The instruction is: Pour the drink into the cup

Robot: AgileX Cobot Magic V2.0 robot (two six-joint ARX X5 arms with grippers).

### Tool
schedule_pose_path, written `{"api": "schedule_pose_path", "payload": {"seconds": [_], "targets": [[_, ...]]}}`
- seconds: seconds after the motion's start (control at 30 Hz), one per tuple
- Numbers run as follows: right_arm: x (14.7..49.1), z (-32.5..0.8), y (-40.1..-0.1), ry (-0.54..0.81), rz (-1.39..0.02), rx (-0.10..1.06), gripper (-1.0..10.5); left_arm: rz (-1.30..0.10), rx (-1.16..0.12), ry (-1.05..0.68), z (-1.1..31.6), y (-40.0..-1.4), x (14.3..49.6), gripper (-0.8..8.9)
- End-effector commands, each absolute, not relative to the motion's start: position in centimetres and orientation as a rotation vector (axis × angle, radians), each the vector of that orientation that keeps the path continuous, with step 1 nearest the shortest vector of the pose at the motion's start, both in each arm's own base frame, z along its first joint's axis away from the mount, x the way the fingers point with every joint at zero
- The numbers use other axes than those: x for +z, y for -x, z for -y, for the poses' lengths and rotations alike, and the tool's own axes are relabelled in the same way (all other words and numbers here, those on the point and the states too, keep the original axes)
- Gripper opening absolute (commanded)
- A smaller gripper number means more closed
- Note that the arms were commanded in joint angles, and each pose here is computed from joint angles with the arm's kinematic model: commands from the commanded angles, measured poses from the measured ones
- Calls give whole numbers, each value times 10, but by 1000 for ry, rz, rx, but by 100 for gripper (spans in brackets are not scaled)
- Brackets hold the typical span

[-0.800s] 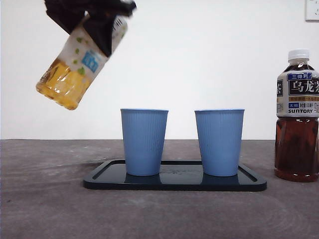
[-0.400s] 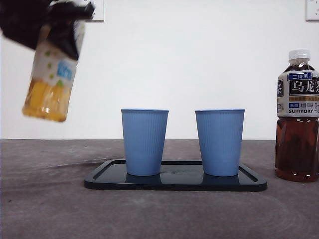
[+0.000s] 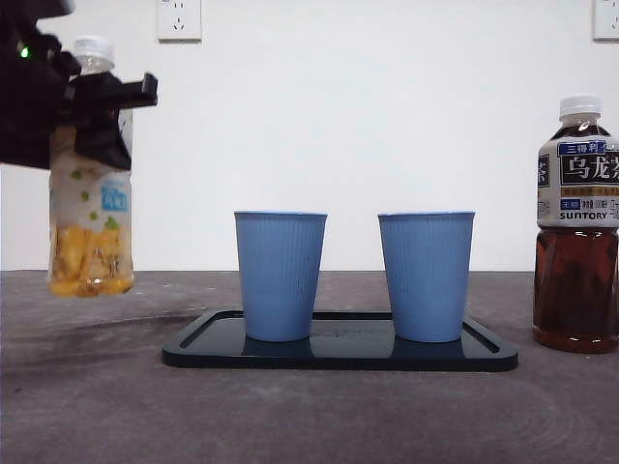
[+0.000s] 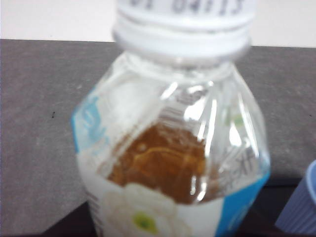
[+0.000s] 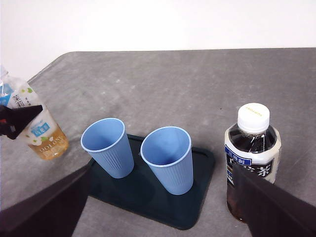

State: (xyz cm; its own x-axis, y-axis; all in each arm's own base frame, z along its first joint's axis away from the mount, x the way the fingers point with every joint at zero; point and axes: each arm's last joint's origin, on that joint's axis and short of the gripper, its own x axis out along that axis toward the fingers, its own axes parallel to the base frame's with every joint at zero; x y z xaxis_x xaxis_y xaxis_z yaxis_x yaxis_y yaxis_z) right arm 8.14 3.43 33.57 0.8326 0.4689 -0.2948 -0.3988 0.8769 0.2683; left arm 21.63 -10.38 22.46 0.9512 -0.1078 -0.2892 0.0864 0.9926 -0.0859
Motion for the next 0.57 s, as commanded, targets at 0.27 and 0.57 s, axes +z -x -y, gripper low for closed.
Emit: {"api": "schedule_pose_path", "payload": {"seconds": [0.27,0.57], "targets": [[340,-35,-81,-194,-341,472,457,-255,-135,105,114,-233,206,18],[340,-35,-81,-197,-342,472,457,-272,-138,55,119,-242,191,19]]}}
